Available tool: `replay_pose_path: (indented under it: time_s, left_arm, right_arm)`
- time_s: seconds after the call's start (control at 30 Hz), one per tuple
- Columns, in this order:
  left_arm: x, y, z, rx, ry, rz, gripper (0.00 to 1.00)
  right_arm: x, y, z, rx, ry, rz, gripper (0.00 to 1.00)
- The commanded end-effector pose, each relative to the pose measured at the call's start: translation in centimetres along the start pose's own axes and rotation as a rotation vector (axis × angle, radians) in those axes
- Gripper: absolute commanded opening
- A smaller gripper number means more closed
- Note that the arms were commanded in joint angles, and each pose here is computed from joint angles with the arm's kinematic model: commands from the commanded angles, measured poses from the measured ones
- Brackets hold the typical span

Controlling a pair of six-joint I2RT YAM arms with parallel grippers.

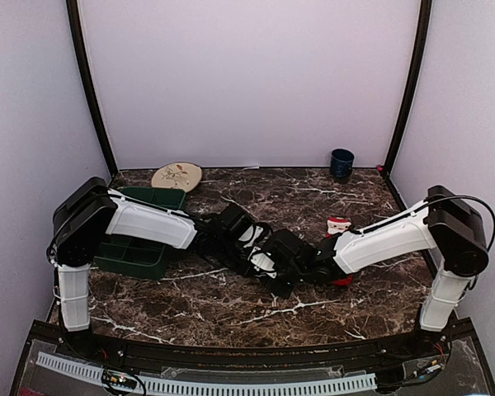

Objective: Roll the socks
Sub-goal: Roll the sock at the center of the board.

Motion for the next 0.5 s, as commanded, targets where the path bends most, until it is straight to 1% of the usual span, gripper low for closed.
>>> replay_pose_path:
  time_s: [0.0, 0.1, 0.3, 0.37, 0.47]
  left_arm:
    - [-0.5, -2.9, 1.0, 0.12, 0.002, 0.003, 0.23]
    - [-0.5, -3.0, 1.0, 0.124, 0.004, -0.002, 0.23]
    - [-0.1, -3.2, 1.0, 0.13, 0.028, -0.025, 0.23]
    - [0.2, -3.3, 1.0, 0.134, 0.046, -0.037, 0.24]
    - [0.9, -3.7, 0.8, 0.141, 0.078, -0.067, 0.27]
  right_arm:
    - [-0.7, -0.7, 1.7, 0.046, -0.007, 0.05, 0.36]
    - [-0.7, -1.0, 2.0, 0.06, -0.002, 0.065, 0.31]
    - [-0.7, -1.2, 2.3, 0.075, 0.014, 0.097, 0.14]
    - [-0.7, -1.3, 2.3, 0.077, 0.017, 0.107, 0.11]
    - [-0.7, -1.5, 2.2, 0.079, 0.024, 0.122, 0.09]
Point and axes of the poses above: each gripper's point midway between its finger pads, its own z axis out along the fingers, its own x axis along the line the jaws close on, y = z × x, the point moved 4 cm from there along -z, back along the fingers, and after that the axes turned 1 degree about z, right-handed, at the moved point
